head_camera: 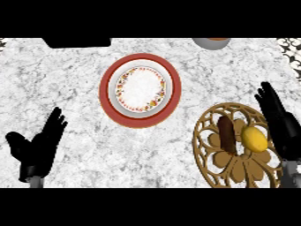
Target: Pick the sweet potato from the placemat and place it in the plate
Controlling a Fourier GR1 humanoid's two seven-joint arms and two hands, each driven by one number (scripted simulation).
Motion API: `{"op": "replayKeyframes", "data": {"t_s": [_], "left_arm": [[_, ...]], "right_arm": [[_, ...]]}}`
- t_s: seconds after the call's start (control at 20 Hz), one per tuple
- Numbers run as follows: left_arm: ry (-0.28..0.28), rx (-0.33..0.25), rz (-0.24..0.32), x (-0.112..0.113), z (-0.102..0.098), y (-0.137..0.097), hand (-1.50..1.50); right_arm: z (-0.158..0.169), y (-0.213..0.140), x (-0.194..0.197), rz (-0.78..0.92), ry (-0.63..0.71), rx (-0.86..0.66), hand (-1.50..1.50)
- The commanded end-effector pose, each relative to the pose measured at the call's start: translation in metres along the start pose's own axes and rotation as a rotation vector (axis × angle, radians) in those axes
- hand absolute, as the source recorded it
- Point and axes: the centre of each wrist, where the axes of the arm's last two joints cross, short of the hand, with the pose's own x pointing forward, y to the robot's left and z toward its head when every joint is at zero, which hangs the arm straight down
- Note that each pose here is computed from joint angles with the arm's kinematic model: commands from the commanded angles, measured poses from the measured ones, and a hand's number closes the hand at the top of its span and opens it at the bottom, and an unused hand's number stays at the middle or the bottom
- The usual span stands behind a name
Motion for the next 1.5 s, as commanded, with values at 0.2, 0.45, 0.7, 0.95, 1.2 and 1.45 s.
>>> {"op": "replayKeyframes", "data": {"t_s": [0.2, 0.45, 0.7, 0.95, 1.2, 1.45], "left_arm": [[-0.060, 0.009, -0.161, 0.023, -0.015, -0.002, 0.00], [-0.014, -0.023, -0.168, 0.008, -0.011, -0.012, 0.00], [-0.003, 0.033, -0.144, 0.011, -0.009, -0.015, 0.00], [-0.020, 0.029, -0.159, 0.017, -0.013, -0.025, 0.00], [-0.017, -0.004, -0.165, 0.016, -0.016, -0.036, 0.00], [-0.003, -0.014, -0.145, 0.013, -0.017, -0.033, 0.00]], "right_arm": [[-0.039, 0.050, 0.055, 0.229, 0.080, 0.366, 1.50], [-0.035, -0.012, 0.099, 1.174, -0.172, 0.397, 1.50], [0.003, 0.012, 0.007, 0.462, -0.091, 0.167, -1.50], [0.006, -0.026, 0.002, 0.582, -0.126, 0.524, -1.50], [-0.016, -0.014, 0.027, 0.991, -0.088, 0.579, -1.50], [-0.039, 0.003, 0.074, 1.257, -0.035, 0.598, -1.50]]}}
